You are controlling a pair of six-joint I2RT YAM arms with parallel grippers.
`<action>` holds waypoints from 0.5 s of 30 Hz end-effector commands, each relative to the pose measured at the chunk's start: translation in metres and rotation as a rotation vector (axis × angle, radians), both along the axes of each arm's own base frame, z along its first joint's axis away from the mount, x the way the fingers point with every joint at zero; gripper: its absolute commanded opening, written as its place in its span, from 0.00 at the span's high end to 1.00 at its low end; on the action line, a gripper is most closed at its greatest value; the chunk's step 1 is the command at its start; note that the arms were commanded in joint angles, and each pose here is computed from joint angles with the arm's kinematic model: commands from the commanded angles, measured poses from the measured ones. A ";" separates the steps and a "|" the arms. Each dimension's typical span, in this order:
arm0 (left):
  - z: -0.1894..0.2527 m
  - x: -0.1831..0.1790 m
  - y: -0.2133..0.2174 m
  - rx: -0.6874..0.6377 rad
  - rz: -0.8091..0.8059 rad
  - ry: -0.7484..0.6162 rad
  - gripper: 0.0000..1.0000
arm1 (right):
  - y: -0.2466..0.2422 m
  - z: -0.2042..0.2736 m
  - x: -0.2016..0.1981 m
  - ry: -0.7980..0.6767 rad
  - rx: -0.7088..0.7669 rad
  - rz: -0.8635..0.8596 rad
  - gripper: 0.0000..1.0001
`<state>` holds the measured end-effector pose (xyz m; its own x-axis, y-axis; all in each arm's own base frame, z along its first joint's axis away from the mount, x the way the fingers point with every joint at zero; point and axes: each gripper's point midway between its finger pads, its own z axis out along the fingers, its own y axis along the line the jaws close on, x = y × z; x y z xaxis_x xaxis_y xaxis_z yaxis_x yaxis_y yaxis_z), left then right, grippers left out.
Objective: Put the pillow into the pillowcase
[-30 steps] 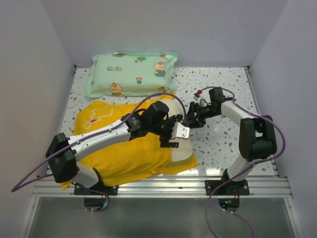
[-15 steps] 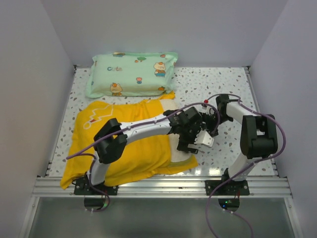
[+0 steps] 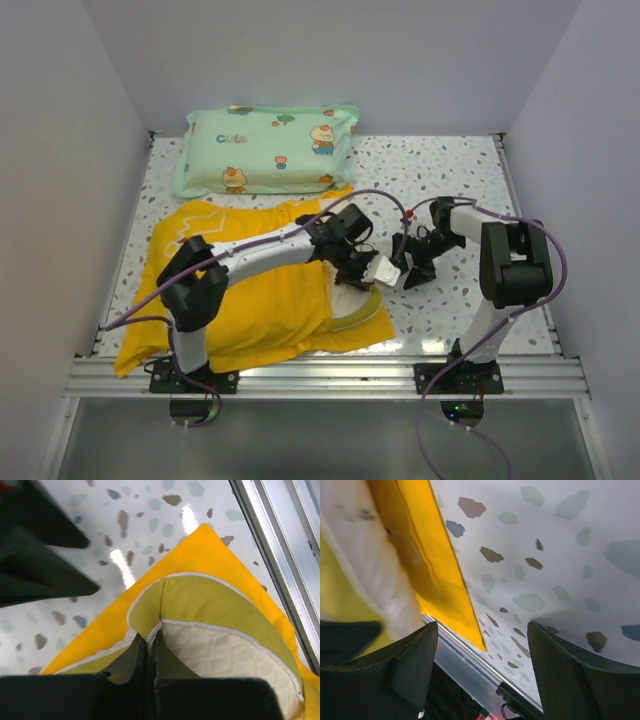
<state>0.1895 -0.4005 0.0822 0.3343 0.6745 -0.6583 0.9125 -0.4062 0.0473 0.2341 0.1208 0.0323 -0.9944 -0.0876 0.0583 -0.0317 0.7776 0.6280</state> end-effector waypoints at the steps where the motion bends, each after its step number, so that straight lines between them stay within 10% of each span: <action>1: 0.085 0.016 0.000 -0.271 0.014 -0.029 1.00 | 0.018 0.002 0.008 -0.031 0.045 0.033 0.25; 15: 0.104 0.018 0.011 -0.340 0.048 -0.016 1.00 | 0.098 -0.058 0.040 -0.046 0.077 0.051 0.34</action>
